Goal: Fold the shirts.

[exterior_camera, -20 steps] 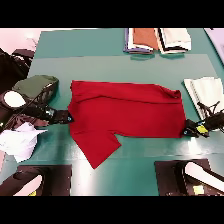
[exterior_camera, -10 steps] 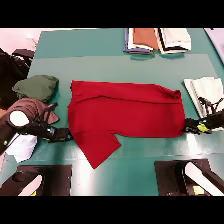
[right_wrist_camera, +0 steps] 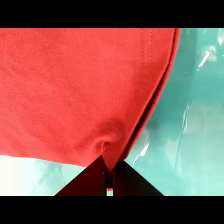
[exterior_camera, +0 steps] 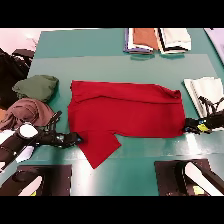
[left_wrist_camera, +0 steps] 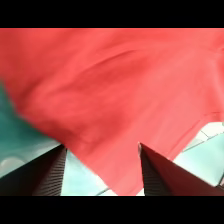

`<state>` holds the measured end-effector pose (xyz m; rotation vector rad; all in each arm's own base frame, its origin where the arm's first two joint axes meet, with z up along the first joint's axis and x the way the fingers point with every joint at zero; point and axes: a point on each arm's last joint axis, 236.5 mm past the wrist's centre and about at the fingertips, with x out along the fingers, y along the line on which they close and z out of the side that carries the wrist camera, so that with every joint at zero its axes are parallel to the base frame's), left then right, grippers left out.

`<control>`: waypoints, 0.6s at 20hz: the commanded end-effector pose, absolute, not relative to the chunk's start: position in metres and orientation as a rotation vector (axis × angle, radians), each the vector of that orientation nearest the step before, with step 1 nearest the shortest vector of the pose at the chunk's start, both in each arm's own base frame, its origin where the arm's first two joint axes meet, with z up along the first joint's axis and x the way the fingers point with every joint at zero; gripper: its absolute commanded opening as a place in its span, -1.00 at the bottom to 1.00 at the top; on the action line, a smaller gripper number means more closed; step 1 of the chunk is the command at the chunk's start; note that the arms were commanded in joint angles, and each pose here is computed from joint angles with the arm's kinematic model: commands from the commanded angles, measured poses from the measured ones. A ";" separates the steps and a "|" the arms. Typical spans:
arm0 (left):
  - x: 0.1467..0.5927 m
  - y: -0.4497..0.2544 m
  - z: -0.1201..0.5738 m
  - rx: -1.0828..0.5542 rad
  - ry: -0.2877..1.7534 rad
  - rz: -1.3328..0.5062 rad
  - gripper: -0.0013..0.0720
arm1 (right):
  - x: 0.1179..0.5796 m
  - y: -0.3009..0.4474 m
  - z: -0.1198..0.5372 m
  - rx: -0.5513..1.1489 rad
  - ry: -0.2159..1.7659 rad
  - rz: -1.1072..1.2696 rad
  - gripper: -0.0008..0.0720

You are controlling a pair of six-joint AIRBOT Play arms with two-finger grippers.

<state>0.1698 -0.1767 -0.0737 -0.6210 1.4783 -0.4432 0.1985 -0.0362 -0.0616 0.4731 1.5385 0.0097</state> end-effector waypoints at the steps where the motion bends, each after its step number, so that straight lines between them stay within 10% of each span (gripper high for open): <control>1: 0.178 -0.189 -0.077 -0.618 1.414 -0.446 0.28 | 0.198 -0.036 -0.061 0.474 1.539 0.011 -0.92; 2: 0.178 -0.190 -0.077 -0.616 1.411 -0.449 -0.26 | 0.197 -0.035 -0.061 0.475 1.544 0.013 -0.92; 5: 0.176 -0.192 -0.071 -0.594 1.421 -0.478 -0.91 | 0.197 -0.035 -0.055 0.463 1.525 0.012 -0.92; 12: 0.152 -0.153 -0.015 -0.320 1.415 -0.471 -0.92 | 0.183 -0.029 -0.029 0.417 1.491 0.021 -0.92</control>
